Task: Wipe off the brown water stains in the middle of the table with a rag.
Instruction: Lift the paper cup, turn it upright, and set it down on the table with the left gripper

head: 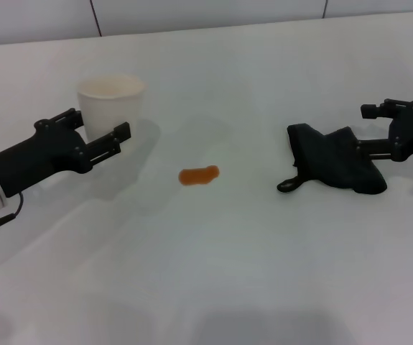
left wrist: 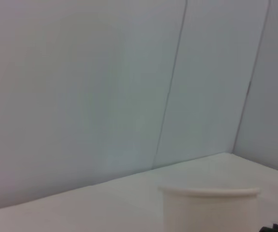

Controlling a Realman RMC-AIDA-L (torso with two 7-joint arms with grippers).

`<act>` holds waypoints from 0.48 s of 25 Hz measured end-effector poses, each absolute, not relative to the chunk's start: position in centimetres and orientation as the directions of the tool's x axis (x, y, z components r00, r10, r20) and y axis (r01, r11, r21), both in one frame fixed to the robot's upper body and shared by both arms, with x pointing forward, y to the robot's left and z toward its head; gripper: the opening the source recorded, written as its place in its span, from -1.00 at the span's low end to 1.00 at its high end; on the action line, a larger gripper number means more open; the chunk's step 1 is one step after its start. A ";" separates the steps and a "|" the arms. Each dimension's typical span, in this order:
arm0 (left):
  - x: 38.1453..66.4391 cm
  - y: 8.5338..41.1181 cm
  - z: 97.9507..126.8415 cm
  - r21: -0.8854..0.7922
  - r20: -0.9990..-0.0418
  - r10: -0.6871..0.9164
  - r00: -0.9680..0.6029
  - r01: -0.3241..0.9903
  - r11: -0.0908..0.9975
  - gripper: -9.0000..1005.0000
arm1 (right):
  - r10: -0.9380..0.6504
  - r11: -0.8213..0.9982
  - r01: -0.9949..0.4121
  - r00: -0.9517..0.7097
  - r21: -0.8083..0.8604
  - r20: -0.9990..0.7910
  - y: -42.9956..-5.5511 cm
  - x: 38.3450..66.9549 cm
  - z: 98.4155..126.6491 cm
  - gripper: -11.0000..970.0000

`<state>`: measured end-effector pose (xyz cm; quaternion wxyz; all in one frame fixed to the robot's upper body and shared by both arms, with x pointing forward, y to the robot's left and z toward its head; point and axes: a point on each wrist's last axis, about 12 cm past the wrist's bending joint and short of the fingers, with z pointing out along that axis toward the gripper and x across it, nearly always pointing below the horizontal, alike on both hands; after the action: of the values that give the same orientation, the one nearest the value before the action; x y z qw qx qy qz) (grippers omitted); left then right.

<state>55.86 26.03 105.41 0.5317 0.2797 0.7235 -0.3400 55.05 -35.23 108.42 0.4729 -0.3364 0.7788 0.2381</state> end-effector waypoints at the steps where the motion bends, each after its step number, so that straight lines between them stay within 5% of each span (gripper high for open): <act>1: 55.9 26.1 105.4 -0.201 -0.957 0.040 -0.286 0.762 0.616 0.35 | -0.298 0.659 -0.750 -0.326 0.053 -0.897 -35.2 55.1 108.4 0.77; 12: 56.5 27.2 104.6 -0.287 -0.910 0.018 -0.413 0.663 0.692 0.35 | -0.298 0.651 -0.758 -0.317 0.051 -0.900 -34.9 55.3 108.6 0.77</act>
<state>56.46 27.20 104.56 0.4952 0.2195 0.7750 -0.3254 55.30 -34.92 108.64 0.4747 -0.3407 0.7746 0.2420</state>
